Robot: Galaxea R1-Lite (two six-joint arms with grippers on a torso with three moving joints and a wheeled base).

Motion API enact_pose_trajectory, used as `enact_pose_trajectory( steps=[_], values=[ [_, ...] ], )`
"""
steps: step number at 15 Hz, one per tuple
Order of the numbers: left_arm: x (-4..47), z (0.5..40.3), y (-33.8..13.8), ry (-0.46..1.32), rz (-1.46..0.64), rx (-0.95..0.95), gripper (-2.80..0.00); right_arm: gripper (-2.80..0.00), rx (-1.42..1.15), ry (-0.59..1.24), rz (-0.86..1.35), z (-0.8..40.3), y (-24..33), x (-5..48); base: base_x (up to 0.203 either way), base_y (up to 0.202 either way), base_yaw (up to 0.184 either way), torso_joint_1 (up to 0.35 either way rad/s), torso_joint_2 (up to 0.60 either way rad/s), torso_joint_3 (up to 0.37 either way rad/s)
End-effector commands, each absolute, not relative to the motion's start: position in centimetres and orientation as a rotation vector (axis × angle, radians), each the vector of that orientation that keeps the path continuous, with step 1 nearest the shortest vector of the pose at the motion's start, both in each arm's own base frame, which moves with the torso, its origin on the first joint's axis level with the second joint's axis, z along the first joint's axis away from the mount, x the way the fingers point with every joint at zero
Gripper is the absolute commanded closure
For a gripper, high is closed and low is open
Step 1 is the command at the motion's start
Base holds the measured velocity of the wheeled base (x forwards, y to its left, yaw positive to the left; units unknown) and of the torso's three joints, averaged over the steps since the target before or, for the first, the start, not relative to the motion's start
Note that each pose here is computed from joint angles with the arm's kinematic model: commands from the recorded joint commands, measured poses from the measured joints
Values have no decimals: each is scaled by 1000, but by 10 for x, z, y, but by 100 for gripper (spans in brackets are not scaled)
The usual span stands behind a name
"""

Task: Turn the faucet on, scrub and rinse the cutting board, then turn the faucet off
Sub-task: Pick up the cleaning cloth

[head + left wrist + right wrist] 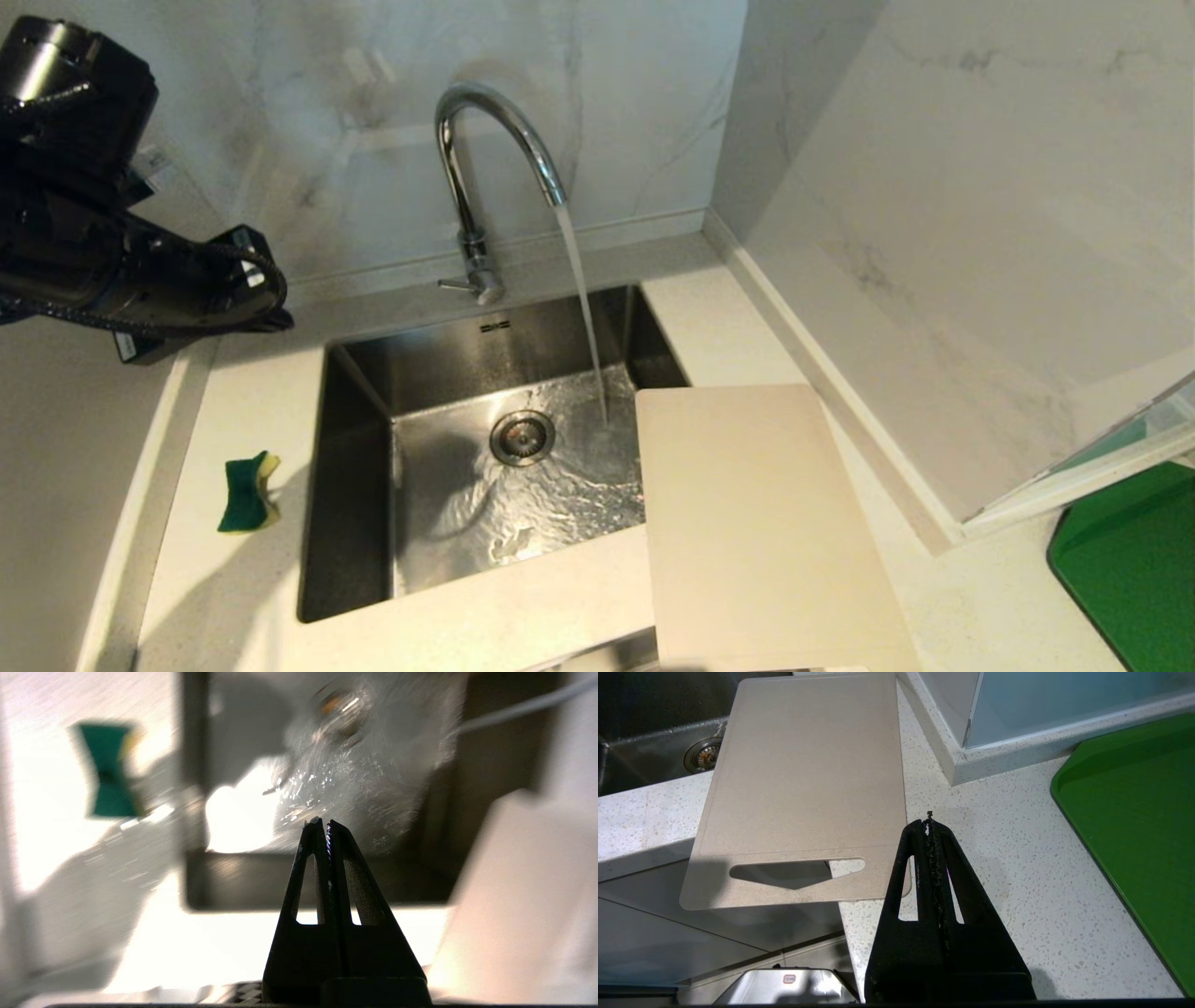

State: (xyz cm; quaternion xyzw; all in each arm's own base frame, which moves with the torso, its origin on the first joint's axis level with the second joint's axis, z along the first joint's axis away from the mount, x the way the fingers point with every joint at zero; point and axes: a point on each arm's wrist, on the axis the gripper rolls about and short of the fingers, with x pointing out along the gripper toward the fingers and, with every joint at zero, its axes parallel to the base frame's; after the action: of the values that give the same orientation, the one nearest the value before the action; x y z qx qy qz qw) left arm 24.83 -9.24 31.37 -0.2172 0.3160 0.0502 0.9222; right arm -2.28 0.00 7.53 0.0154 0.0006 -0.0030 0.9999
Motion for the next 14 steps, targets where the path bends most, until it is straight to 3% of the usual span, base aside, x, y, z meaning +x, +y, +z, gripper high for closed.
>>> enact_pose_trajectory(
  steps=[1,6,7,14],
  values=[
    [238,285,-70,731,169,-383,0,0,31,1,-6,75,0,-23,0,0,0,0,0,0],
    [240,220,-35,831,265,-321,0,0,31,1,-6,75,0,-23,0,0,0,0,0,0],
    [243,213,-33,805,267,-322,-280,0,31,1,-6,75,0,-23,0,0,0,0,0,0],
    [254,176,1,892,351,-305,-280,0,31,1,-6,75,0,-23,0,0,0,0,0,0]
  ],
)
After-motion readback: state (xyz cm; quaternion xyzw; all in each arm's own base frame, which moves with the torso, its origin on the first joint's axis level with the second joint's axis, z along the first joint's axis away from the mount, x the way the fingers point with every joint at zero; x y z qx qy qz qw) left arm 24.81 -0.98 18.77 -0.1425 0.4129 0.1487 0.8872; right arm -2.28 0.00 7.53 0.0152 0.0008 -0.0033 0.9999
